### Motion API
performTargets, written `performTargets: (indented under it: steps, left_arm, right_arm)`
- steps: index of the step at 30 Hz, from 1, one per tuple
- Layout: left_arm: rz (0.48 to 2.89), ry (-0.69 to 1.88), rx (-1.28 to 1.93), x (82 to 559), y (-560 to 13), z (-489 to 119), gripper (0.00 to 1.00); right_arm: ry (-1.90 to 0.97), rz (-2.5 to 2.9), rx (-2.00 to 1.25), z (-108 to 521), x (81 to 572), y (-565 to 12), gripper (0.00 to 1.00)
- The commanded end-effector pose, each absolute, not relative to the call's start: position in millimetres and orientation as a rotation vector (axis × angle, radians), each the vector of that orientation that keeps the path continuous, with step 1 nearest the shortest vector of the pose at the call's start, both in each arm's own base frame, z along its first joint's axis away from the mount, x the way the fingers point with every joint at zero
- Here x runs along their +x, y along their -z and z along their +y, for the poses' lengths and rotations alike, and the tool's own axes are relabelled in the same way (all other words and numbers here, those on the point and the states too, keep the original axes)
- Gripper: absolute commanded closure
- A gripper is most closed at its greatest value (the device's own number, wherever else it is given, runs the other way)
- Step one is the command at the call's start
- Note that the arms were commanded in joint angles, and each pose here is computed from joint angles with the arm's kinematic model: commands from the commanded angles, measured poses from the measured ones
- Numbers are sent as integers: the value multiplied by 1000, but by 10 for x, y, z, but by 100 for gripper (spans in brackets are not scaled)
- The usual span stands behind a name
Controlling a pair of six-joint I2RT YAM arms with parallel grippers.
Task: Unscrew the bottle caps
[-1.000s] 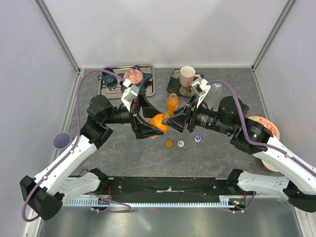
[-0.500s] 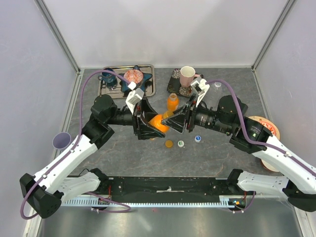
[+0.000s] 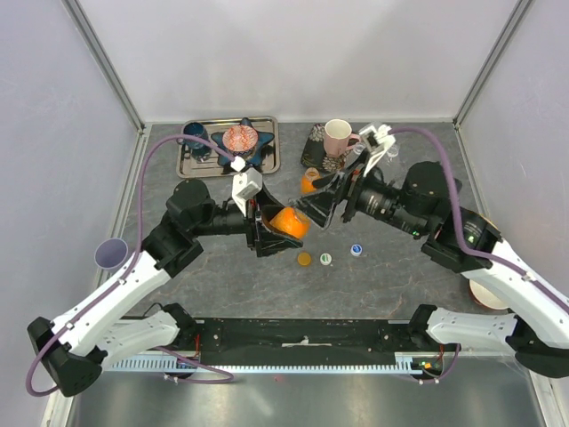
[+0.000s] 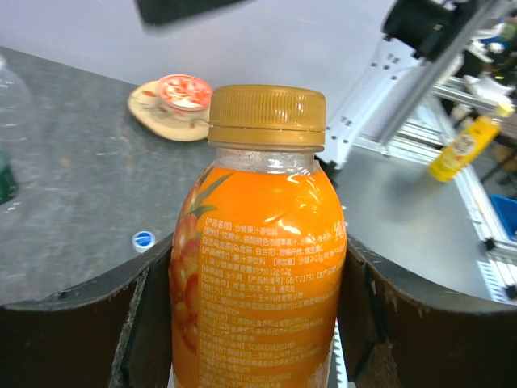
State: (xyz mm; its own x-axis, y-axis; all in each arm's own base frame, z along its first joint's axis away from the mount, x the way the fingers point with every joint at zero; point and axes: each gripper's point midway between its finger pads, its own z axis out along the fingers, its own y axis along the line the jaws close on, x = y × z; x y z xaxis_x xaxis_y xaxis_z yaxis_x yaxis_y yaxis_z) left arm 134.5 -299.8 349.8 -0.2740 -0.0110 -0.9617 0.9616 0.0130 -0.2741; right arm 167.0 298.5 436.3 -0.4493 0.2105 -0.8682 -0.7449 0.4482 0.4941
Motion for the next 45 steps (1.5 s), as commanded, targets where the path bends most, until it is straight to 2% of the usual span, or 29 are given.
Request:
performTargets:
  steps: [1, 8, 14, 21, 26, 38, 45]
  left_arm:
    - [1396, 1128, 940, 1636, -3492, -2932, 70]
    - [1422, 783, 723, 1963, -3489, -2792, 70]
    - [1440, 618, 653, 2087, -3447, -2684, 70]
    - [1409, 598, 631, 2095, -3507, -2675, 71]
    - [1406, 595, 631, 2093, -3514, -2663, 71]
    - [1400, 598, 626, 2085, -3526, -2654, 71]
    - [1399, 596, 623, 2085, -3519, -2639, 71]
  right_arm:
    - [-1121, 1580, -260, 2727, 1873, -4865, 2]
    - [-1035, 1677, -95, 2729, 2147, -4668, 10]
    - [-1072, 1726, -71, 2894, 2200, -4563, 14]
    - [-1078, 1776, -88, 3042, 2243, -4392, 18]
    - [-1088, 1797, -110, 3119, 2245, -4302, 26]
    - [-1073, 1864, -137, 3255, 2287, -4020, 26]
    - [-1069, 1854, -122, 3238, 2304, -3998, 30]
